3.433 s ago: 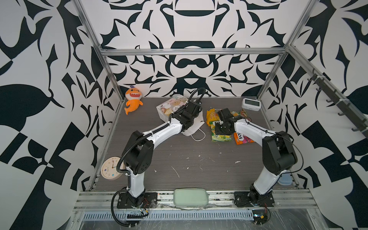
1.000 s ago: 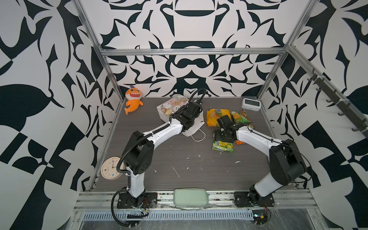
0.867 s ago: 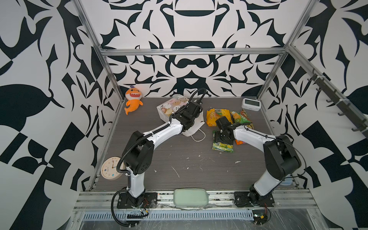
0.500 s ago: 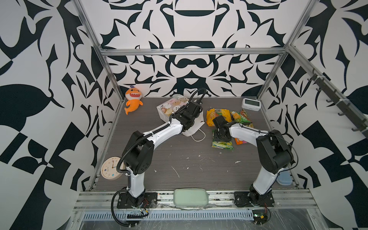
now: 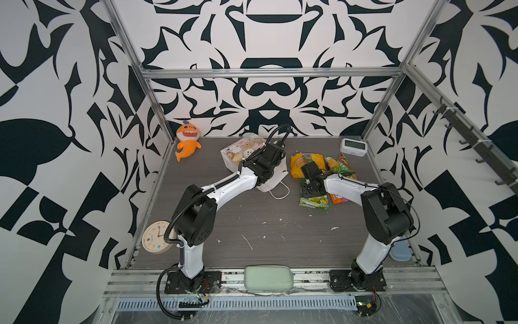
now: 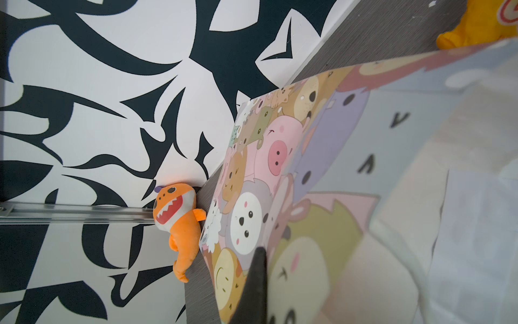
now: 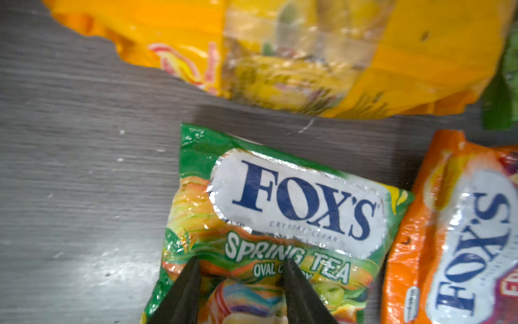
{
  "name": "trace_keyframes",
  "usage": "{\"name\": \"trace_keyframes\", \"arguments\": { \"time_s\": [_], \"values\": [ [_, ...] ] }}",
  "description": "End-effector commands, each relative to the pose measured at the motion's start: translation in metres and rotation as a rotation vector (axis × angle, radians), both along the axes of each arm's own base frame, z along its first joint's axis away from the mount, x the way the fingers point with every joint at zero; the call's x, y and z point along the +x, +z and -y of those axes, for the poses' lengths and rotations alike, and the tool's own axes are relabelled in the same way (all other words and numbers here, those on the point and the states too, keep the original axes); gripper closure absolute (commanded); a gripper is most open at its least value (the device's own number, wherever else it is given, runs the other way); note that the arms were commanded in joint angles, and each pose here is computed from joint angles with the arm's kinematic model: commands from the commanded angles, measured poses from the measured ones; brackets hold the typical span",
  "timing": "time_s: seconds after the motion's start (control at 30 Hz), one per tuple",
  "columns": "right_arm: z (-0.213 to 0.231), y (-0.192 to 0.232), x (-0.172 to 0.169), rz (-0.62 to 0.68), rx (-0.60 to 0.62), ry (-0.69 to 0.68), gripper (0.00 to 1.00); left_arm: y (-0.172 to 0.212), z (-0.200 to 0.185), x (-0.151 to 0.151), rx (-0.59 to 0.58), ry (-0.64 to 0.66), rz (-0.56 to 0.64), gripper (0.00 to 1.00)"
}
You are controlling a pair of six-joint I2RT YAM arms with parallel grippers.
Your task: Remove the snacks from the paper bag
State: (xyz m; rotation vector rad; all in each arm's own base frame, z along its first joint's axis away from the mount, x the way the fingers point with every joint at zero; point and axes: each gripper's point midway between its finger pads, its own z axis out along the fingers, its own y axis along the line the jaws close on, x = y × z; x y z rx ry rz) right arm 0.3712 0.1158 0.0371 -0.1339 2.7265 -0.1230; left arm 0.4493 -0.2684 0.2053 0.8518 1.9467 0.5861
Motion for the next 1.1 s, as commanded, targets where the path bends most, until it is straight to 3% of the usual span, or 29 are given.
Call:
{"name": "trace_keyframes", "arguments": {
  "time_s": [0.0, 0.17, 0.33, 0.6, 0.87, 1.07],
  "values": [
    [0.003, 0.029, -0.002, 0.029, 0.016, -0.011, 0.51, 0.031, 0.003, 0.000, -0.047, 0.001, 0.061, 0.95],
    [0.002, 0.050, -0.025, 0.007, 0.137, -0.156, 0.36, 0.032, 0.004, 0.000, -0.053, -0.002, 0.062, 0.95],
    [0.002, 0.042, -0.053, -0.020, 0.197, -0.260, 0.30, 0.029, 0.007, 0.002, -0.056, -0.007, 0.058, 0.95],
    [0.000, 0.016, -0.071, -0.066, 0.206, -0.282, 0.35, 0.024, 0.011, 0.004, -0.061, -0.014, 0.049, 0.95],
    [0.003, 0.002, -0.064, -0.064, 0.162, -0.263, 0.45, 0.024, 0.010, 0.002, -0.062, -0.009, 0.047, 0.95],
    [0.012, -0.005, -0.057, -0.058, 0.118, -0.263, 0.46, 0.026, 0.007, 0.001, -0.063, -0.004, 0.051, 0.95]
  ]
}}
